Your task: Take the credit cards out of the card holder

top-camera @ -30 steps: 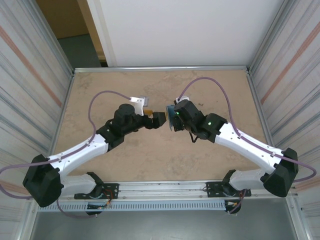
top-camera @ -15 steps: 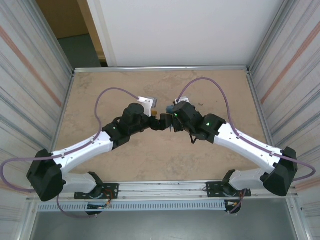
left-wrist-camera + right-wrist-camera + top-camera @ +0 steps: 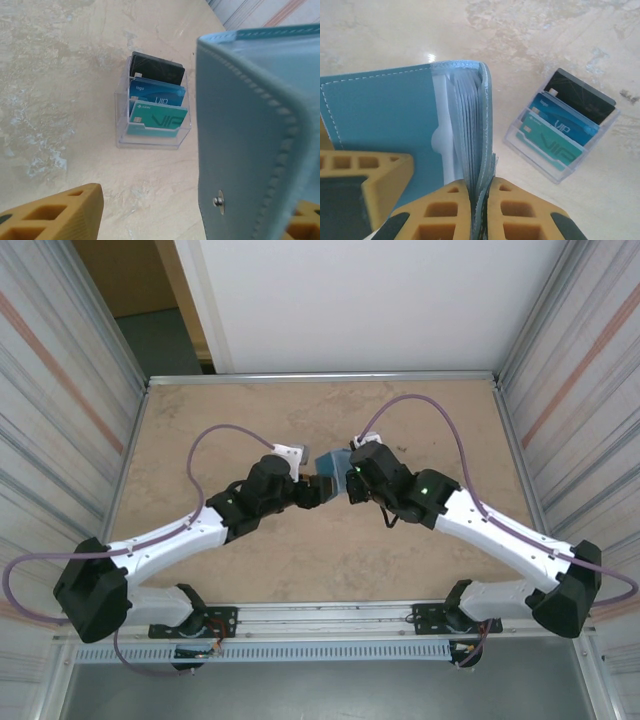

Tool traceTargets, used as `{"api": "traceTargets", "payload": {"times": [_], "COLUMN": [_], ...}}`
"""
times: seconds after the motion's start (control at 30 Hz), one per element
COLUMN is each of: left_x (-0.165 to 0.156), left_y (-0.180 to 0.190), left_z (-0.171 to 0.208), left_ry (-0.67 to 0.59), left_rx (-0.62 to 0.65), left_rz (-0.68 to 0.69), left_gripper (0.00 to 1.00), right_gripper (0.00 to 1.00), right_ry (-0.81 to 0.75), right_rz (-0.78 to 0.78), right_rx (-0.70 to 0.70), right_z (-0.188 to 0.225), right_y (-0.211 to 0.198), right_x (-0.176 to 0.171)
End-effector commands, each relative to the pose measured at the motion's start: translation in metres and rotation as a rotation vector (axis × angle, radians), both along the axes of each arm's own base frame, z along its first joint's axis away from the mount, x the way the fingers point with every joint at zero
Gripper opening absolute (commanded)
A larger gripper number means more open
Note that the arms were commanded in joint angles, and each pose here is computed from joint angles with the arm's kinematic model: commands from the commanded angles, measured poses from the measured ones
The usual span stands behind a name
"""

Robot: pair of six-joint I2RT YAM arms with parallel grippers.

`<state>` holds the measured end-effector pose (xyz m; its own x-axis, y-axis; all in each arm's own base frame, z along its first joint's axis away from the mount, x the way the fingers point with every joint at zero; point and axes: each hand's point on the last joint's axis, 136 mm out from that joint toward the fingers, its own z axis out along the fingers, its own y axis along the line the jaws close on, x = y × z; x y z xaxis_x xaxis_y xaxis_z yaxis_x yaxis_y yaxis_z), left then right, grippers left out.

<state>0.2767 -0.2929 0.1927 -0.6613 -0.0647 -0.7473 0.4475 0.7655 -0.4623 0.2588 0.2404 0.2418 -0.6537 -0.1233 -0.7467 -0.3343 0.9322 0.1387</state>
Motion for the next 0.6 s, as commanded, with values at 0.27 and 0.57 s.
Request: {"api": "traceTargets", "payload": {"times": [0.27, 0.57], "left_x": [0.001, -0.002], "left_y": [-0.002, -0.015], "left_z": [0.010, 0.021], "left_ry": [0.007, 0.020], "left_rx": [-0.139, -0.267], "left_rz": [-0.061, -0.198], "left_gripper": [0.38, 0.11], "right_gripper": [0.00, 0.00], "right_ry": [0.109, 0.130], "right_rz": [0.097, 0.207], "right_rx": [0.268, 0.470], "right_z": [0.008, 0.019], "right_y": [0.012, 0.016], "right_x": [-0.008, -0.015]}}
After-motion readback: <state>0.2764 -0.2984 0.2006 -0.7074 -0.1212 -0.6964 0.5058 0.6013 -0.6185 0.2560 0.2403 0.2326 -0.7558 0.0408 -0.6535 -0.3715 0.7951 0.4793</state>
